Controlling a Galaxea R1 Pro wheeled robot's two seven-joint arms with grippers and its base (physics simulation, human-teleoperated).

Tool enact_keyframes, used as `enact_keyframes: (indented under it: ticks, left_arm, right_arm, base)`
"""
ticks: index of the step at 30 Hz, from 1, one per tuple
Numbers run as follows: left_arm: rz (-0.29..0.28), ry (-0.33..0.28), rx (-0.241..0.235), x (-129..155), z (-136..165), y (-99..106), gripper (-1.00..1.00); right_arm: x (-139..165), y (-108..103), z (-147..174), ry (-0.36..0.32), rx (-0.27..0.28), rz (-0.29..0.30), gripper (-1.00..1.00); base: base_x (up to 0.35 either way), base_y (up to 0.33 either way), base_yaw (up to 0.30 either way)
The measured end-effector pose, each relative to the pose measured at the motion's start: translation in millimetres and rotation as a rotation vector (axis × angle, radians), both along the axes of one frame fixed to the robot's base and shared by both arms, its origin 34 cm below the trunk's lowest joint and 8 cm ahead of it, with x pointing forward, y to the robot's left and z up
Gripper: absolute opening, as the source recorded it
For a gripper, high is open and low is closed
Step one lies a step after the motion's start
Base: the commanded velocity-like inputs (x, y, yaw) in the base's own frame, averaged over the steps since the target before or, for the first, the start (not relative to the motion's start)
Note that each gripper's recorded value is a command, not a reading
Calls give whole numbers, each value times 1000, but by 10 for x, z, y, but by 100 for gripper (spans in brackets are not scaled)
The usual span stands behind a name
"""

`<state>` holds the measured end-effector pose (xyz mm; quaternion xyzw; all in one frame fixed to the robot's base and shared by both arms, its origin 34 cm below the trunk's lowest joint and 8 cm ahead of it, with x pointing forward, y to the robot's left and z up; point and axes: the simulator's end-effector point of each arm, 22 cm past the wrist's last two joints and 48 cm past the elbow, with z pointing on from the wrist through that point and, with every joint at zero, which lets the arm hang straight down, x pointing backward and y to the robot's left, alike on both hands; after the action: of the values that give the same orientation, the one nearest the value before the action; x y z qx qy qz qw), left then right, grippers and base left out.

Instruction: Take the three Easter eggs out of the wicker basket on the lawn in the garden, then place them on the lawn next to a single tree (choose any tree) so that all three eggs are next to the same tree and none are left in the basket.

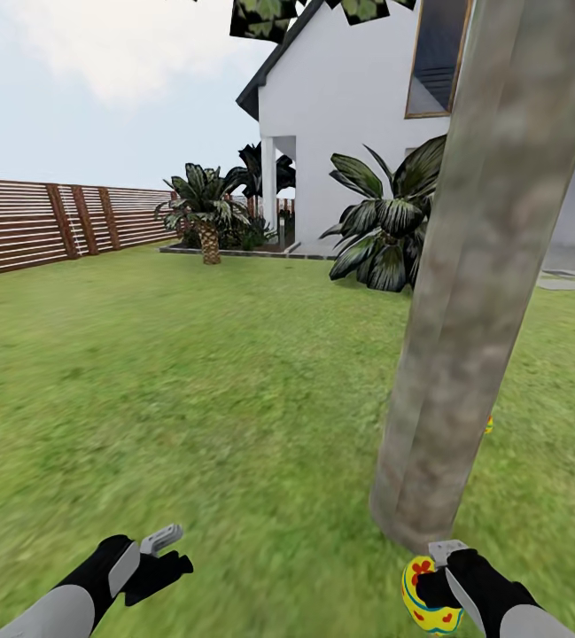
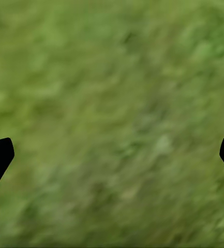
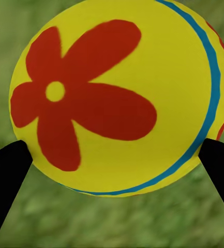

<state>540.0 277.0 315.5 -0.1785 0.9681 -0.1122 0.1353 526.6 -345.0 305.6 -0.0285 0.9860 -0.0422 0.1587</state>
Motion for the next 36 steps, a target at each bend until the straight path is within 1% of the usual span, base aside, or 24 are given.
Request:
enact_keyframes:
  ticks: [15, 36]
  left_arm:
    - [0, 0, 0, -90, -337, 0, 100]
    - [-1, 84, -1, -300, -738, -8, 100]
  right_arm:
    - [-90, -20, -333, 0, -1, -2, -100]
    - [-308, -9, -724, 84, 1, -2, -100]
  base:
    - [0, 0, 0]
    - [0, 0, 0]
